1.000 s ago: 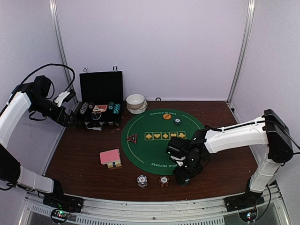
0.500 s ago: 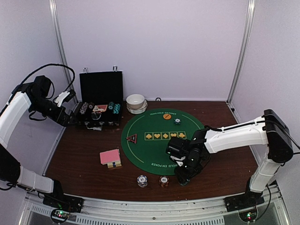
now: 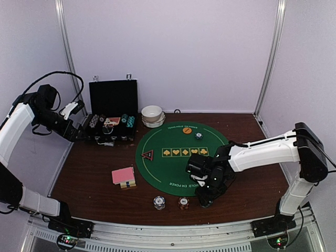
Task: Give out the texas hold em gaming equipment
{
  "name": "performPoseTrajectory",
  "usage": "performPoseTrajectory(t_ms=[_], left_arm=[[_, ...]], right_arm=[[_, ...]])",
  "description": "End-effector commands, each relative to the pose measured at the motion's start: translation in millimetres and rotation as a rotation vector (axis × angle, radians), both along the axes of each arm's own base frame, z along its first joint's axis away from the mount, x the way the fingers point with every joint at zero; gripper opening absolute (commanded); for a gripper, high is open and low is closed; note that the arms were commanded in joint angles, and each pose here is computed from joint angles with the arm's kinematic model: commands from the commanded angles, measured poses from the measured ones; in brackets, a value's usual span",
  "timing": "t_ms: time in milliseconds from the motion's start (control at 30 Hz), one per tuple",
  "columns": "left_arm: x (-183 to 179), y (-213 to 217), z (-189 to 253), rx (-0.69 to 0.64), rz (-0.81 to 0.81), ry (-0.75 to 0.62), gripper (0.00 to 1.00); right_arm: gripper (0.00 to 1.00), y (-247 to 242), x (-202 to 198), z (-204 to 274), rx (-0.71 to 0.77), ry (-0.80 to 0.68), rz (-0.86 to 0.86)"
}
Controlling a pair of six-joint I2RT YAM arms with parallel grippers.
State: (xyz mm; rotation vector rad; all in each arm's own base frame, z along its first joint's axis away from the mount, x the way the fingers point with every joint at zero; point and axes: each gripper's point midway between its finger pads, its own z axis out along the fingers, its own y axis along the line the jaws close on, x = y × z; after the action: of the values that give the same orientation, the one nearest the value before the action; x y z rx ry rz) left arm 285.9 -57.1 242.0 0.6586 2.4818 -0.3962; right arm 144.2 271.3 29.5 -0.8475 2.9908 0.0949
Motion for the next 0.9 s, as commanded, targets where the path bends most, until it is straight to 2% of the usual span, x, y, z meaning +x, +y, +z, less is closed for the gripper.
performPoseTrajectory(t_ms=[0,233,333,567,867], left_arm=[[-2,1,9,0.005,-0.007,-0.033,0.97],[-1,1,9,0.005,-0.006,-0.034,0.97],[-1,1,10,0.004,-0.007,-0.036,0.97],[-2,1,10,0.004,-0.007,-0.035,0.98],[-1,1,10,0.004,-0.012,-0.039,0.98]], right_arm=[[0.51,-2,-2,-4,-0.019,0.003,0.018],[0.46,0,-2,-5,-0.009,0.006,0.018],[0.37,1,-2,-3,-0.006,0.003,0.018],[0.23,3,0,13,0.006,-0.007,0.021],[0.21,22,16,62,0.032,-0.057,0.054]])
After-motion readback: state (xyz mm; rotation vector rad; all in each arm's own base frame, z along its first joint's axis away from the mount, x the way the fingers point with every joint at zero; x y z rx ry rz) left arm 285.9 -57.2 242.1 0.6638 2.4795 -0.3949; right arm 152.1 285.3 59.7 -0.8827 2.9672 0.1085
